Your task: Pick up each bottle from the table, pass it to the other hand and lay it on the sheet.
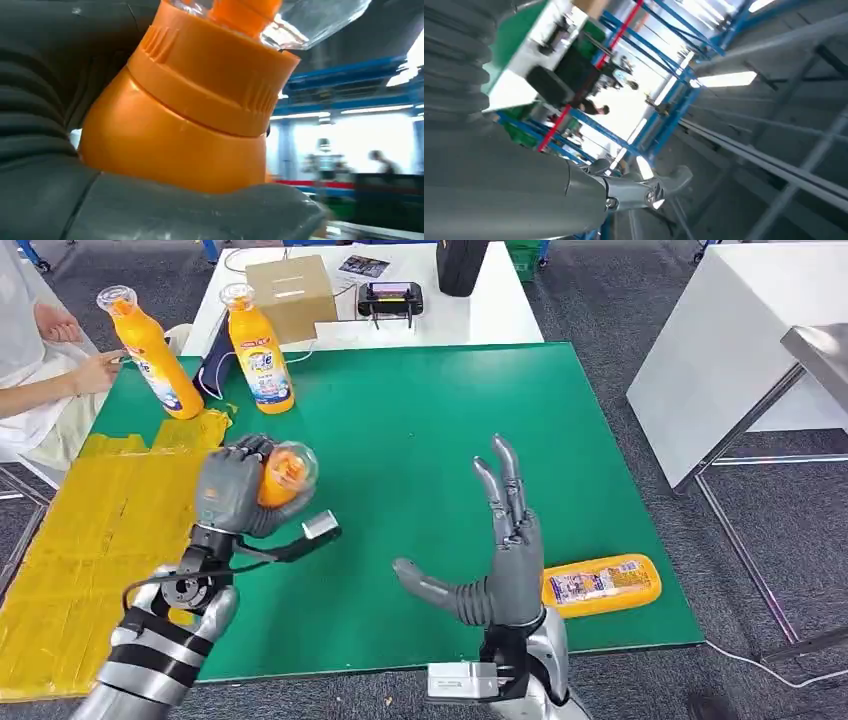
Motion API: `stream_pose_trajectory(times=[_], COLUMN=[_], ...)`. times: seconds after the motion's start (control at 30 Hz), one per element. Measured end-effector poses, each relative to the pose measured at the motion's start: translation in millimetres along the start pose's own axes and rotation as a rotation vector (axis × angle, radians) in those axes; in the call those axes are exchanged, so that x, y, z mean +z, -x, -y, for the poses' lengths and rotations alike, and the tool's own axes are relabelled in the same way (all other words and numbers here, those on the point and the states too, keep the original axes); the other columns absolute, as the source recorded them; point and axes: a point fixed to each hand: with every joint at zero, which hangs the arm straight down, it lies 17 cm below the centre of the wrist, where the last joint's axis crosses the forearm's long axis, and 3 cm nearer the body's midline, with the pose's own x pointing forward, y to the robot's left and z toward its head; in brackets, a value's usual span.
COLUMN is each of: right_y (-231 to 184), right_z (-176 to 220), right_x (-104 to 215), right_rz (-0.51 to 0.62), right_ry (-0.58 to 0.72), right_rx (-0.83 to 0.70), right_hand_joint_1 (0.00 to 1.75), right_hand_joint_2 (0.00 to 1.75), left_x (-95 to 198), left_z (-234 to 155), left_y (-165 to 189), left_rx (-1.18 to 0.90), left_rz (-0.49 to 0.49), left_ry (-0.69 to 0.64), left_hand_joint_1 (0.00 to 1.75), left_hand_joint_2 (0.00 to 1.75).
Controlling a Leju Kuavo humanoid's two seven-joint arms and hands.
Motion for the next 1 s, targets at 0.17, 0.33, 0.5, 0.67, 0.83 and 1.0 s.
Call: stream_pose_trajectory(times=[0.17, 0.33, 0.5, 0.67, 0.83, 1.0], right_y=[-11.7, -17.3, -18.9, -20.6, -20.7, -19.3], right_z=[14.2, 21.4, 19.1, 14.6, 4.7, -4.2], right_x=[-5.5, -9.0, -12.2, -14.8, -18.6, -17.7], right_rz=[0.034, 0.05, 0.058, 0.067, 0.08, 0.082], right_ry=[0.026, 0.04, 0.024, 0.0, -0.05, -0.088], right_rx=[-0.003, -0.02, -0.039, -0.049, -0.057, -0.066], right_hand_joint_1=[0.0, 0.0, 0.0, 0.0, 0.0, 0.0], right_hand_joint_2=[1.75, 1.75, 1.75, 1.75, 1.75, 1.75], left_x=[-8.9, -19.2, -16.0, 3.5, 45.7, 88.5], left_z=[1.2, 28.5, 80.8, 126.2, 175.9, 205.7], left_y=[16.5, 24.1, 30.0, 40.6, 56.7, 89.6], left_rx=[-0.063, -0.167, -0.284, -0.363, -0.432, -0.468], left_rz=[0.001, 0.0, 0.064, 0.114, 0.145, 0.104], left_ry=[0.002, 0.089, 0.226, 0.376, 0.56, 0.705], left_hand_joint_1=[1.75, 1.75, 1.75, 1.75, 1.75, 0.0], left_hand_joint_2=[1.75, 1.75, 1.75, 1.75, 1.75, 1.75])
